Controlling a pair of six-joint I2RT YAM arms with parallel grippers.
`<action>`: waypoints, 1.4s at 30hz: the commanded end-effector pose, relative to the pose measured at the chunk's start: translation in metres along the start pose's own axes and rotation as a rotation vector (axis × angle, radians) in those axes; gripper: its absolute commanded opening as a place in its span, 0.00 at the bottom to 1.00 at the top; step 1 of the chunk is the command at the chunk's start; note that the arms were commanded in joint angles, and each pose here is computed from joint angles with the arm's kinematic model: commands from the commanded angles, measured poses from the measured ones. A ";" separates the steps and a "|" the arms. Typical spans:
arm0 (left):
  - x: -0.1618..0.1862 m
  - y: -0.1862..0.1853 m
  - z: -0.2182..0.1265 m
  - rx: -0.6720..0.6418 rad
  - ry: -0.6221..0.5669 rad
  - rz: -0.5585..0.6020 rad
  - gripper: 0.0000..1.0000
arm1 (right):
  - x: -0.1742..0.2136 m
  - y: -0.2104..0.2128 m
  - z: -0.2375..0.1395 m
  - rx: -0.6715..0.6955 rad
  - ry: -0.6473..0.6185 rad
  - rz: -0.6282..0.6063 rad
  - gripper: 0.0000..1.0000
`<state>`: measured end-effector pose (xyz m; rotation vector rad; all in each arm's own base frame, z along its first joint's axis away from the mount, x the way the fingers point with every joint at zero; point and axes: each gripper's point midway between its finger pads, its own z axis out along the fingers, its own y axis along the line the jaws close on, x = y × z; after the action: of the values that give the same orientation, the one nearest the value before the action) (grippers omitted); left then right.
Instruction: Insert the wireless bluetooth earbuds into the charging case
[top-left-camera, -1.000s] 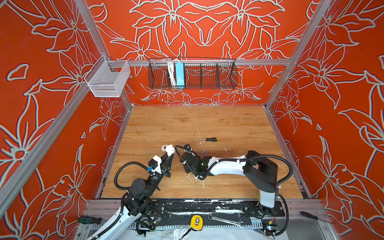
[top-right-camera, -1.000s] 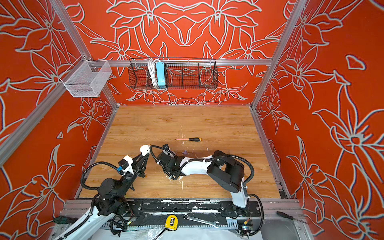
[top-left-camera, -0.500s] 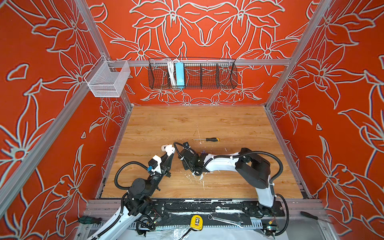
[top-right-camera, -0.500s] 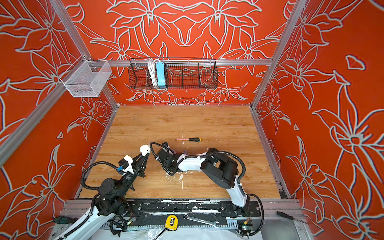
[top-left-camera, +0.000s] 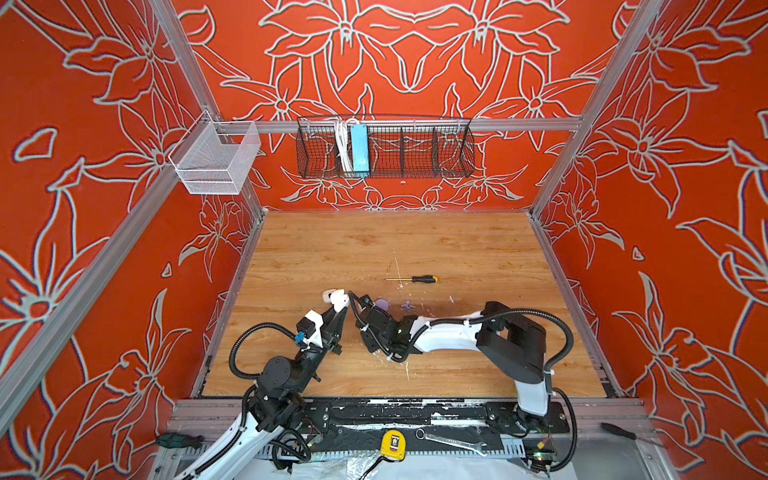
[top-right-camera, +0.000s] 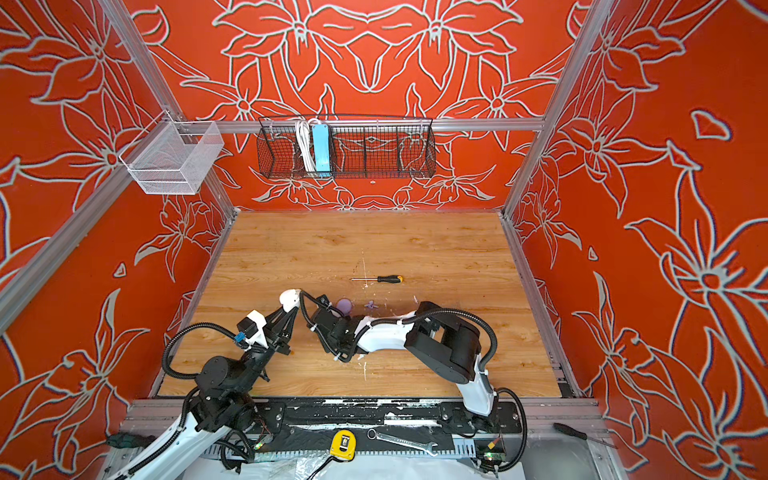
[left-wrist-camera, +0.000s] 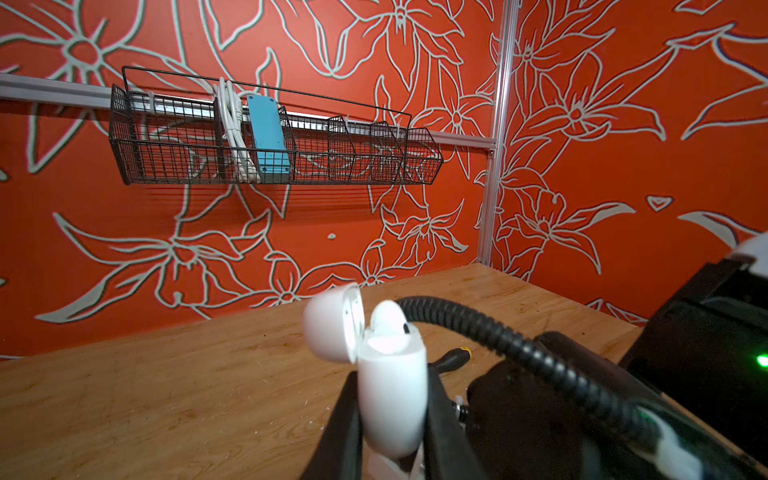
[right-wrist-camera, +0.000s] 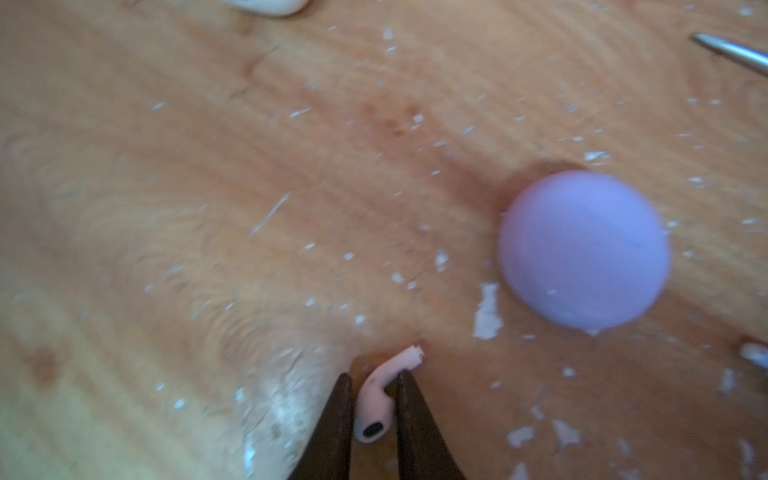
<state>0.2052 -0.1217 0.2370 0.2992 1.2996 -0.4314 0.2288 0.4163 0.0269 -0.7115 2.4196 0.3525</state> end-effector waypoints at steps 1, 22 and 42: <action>0.000 0.001 -0.001 -0.005 -0.019 -0.006 0.00 | 0.028 0.004 -0.006 -0.014 0.076 -0.081 0.22; 0.010 0.079 -0.021 -0.485 0.038 -0.190 0.00 | 0.008 0.025 0.017 -0.057 0.108 -0.099 0.36; 0.014 0.134 -0.074 -0.918 -0.021 -0.452 0.00 | 0.002 0.031 -0.011 -0.012 0.064 -0.209 0.36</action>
<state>0.2110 0.0205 0.1987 -0.7132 1.4495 -0.1615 0.2032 0.4546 0.0297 -0.9819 2.3889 0.3702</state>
